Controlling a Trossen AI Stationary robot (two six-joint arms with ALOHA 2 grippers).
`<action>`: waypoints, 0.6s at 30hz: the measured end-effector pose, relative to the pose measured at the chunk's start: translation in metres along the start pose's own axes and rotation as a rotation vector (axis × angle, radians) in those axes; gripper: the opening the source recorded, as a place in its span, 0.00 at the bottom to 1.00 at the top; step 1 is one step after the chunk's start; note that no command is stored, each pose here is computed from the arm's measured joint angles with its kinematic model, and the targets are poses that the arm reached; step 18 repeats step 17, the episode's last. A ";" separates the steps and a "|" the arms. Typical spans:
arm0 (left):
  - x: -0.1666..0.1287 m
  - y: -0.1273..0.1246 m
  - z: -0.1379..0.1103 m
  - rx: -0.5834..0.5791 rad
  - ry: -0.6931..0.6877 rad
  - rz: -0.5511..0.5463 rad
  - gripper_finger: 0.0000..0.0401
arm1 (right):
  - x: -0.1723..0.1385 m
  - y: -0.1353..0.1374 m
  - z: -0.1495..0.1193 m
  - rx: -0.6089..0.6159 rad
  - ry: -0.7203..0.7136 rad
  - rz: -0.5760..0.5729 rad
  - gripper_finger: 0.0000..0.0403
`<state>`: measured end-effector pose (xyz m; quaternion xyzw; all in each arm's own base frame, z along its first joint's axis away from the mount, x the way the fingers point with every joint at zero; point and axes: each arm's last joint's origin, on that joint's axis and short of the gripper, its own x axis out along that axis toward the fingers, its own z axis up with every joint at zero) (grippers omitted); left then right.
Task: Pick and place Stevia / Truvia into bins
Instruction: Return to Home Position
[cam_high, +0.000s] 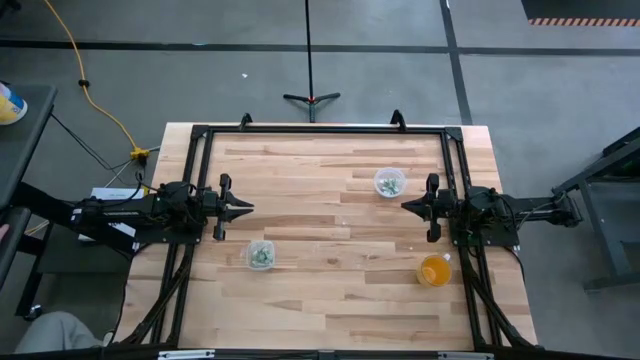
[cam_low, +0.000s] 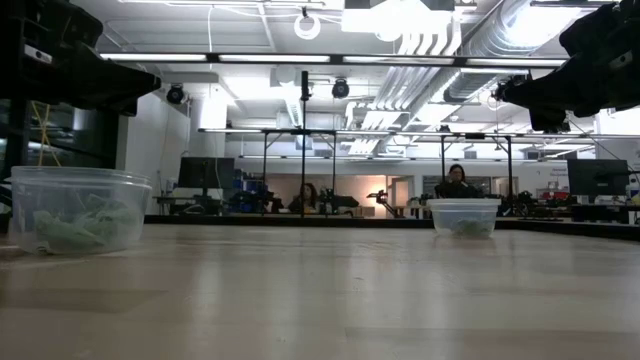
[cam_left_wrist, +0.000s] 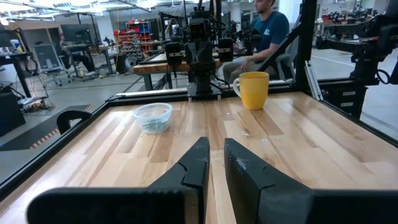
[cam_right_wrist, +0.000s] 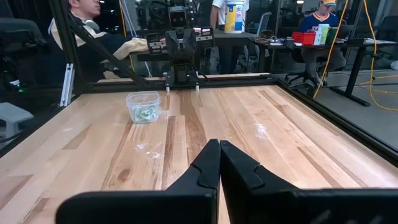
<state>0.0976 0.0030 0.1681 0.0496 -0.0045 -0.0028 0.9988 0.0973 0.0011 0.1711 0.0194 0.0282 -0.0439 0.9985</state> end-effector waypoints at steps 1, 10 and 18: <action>0.000 0.000 0.000 0.000 0.000 0.000 0.21 | 0.000 0.000 0.000 0.000 0.000 0.000 0.01; 0.000 0.000 0.000 0.000 0.000 0.000 0.21 | 0.000 0.000 0.000 0.000 0.000 0.000 0.01; 0.000 0.000 0.000 0.000 0.000 0.000 0.21 | 0.000 0.000 0.000 0.000 0.000 0.000 0.00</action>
